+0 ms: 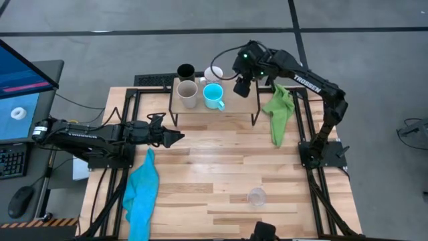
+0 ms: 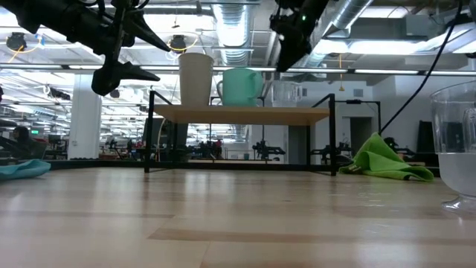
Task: Stack small to large cups/mugs on shelf
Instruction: Put the transparent mug on the shelf
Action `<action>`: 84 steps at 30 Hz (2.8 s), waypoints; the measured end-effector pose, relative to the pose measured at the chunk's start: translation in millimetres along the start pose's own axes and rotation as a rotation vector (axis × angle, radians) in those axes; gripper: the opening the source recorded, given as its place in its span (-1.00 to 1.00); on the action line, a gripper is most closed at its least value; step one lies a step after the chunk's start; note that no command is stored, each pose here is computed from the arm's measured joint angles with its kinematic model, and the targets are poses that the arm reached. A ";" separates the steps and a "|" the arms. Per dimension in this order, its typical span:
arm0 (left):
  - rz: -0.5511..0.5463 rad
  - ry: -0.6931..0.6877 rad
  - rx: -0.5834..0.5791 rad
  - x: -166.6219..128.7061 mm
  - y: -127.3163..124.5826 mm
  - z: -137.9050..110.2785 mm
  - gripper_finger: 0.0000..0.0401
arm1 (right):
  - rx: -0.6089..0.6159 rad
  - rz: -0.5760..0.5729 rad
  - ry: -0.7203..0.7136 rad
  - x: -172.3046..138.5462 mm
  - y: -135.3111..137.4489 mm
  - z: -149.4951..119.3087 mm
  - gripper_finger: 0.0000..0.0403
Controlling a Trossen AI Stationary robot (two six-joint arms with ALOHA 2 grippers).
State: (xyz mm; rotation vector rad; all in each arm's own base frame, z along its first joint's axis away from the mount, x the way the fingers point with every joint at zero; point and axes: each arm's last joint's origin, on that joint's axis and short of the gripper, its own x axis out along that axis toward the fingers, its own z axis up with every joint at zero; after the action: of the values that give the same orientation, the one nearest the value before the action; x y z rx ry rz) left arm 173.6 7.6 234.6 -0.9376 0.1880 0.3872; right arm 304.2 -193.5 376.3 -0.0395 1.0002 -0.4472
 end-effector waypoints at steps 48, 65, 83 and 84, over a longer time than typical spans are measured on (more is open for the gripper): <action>-0.014 0.020 0.023 0.0 -0.4 -0.6 0.30 | 0.134 0.523 -0.025 -261.5 293.5 -83.3 -0.10; -0.018 0.025 0.074 0.0 -0.5 -0.7 0.30 | 0.367 0.429 0.111 -243.6 366.7 -112.7 0.02; -0.028 0.037 0.116 0.0 -0.8 -1.1 0.30 | 0.105 0.278 0.392 -127.6 421.3 -174.6 0.09; -0.026 0.036 0.116 0.0 -0.7 -1.1 0.30 | 0.085 0.276 0.391 -120.9 421.5 -175.2 0.09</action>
State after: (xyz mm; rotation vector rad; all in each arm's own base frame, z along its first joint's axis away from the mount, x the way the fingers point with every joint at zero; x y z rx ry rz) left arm 173.9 6.4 234.5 -0.8319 0.2281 0.3319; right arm 250.7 265.5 278.8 0.2693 1.3470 -0.2461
